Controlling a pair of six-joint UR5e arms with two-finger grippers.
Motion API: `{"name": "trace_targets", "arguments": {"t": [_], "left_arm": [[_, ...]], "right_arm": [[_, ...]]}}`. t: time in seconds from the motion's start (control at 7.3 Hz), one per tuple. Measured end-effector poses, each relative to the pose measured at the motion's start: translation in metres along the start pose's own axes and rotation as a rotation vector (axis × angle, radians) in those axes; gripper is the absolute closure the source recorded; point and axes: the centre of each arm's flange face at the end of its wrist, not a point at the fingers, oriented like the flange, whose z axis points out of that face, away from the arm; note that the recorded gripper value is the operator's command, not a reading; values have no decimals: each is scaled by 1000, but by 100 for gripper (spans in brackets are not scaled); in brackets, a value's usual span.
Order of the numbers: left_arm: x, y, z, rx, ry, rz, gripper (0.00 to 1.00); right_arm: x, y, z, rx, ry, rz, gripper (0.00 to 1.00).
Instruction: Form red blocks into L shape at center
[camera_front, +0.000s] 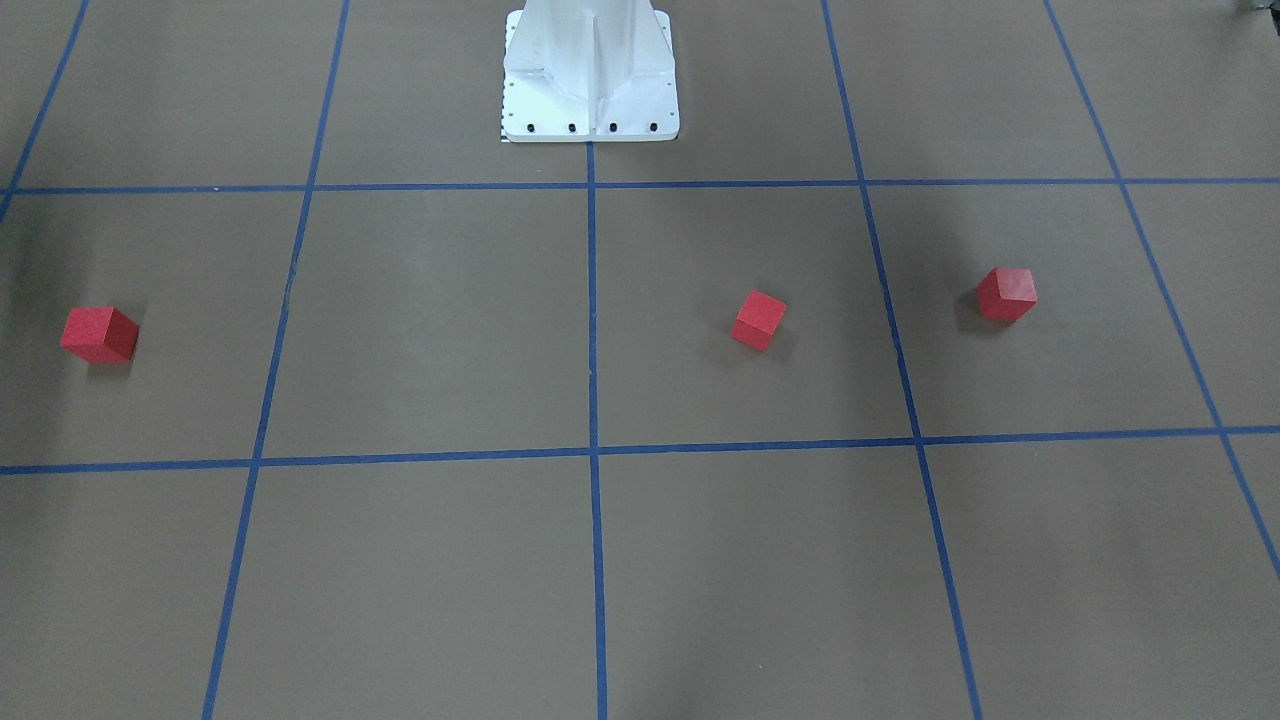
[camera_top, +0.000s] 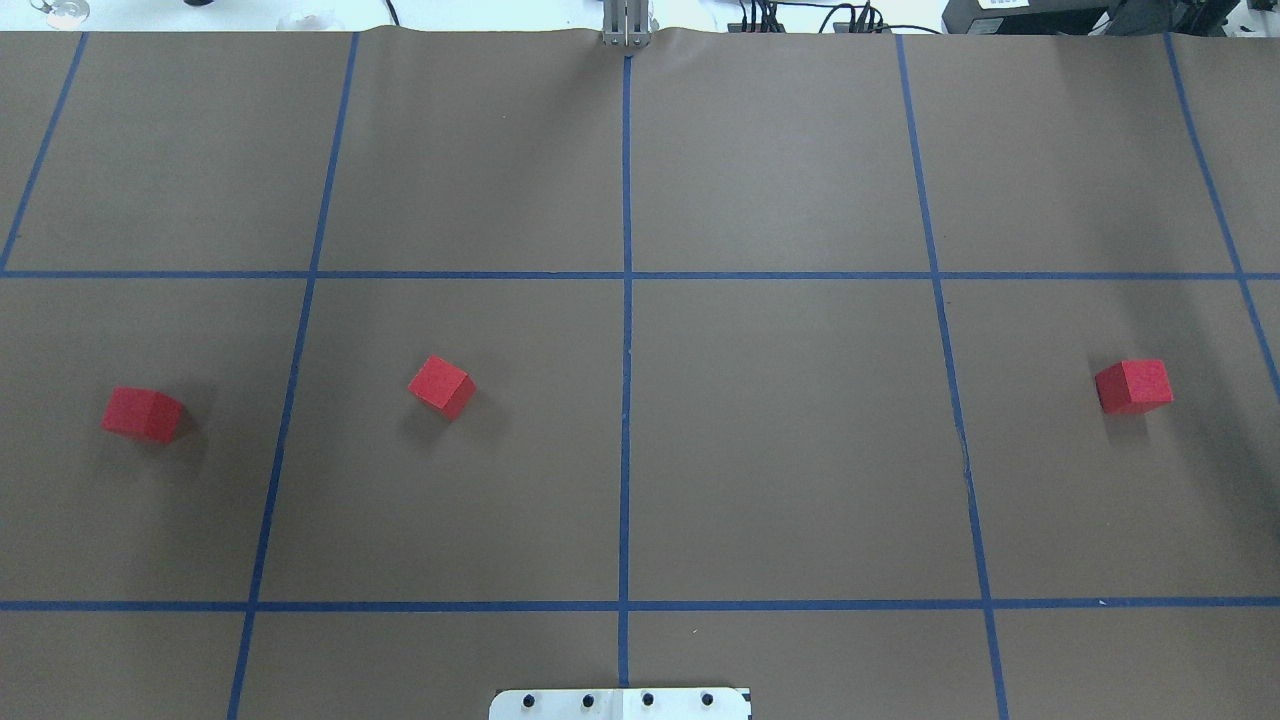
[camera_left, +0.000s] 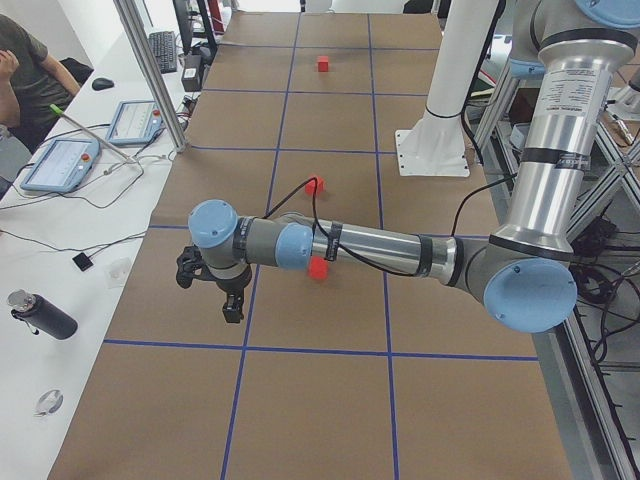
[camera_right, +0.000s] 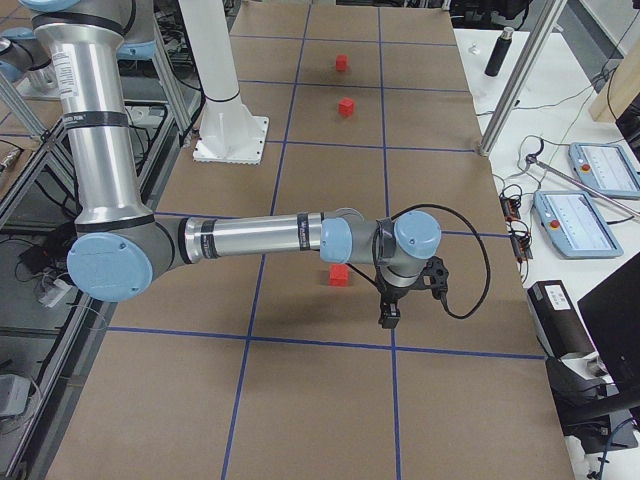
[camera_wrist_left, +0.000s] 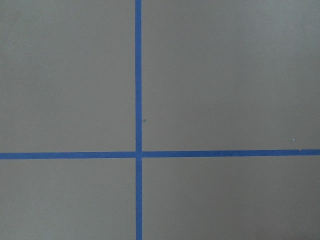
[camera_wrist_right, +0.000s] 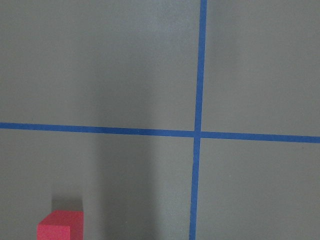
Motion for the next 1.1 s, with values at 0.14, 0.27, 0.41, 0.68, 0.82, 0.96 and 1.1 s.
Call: {"name": "trace_targets", "arguments": {"t": [0.14, 0.27, 0.41, 0.68, 0.82, 0.96, 1.1], "left_arm": [[-1, 4, 0, 3, 0, 4, 0], [-3, 9, 2, 7, 0, 9, 0], [-7, 16, 5, 7, 0, 10, 0], [-21, 38, 18, 25, 8, 29, 0], [-30, 52, 24, 41, 13, 43, 0], [-34, 61, 28, 56, 16, 48, 0], [-36, 64, 30, 67, 18, 37, 0]], "right_arm": [[-1, 0, 2, -4, 0, -4, 0], [-6, -1, 5, -6, 2, -17, 0], [-11, -3, 7, -2, 3, -38, 0], [-14, 0, 17, 12, 2, -77, 0], [-20, 5, 31, 22, -3, -122, 0], [-33, 12, 50, 31, -12, -163, 0], [-62, 14, 66, 43, -26, -161, 0]]}}
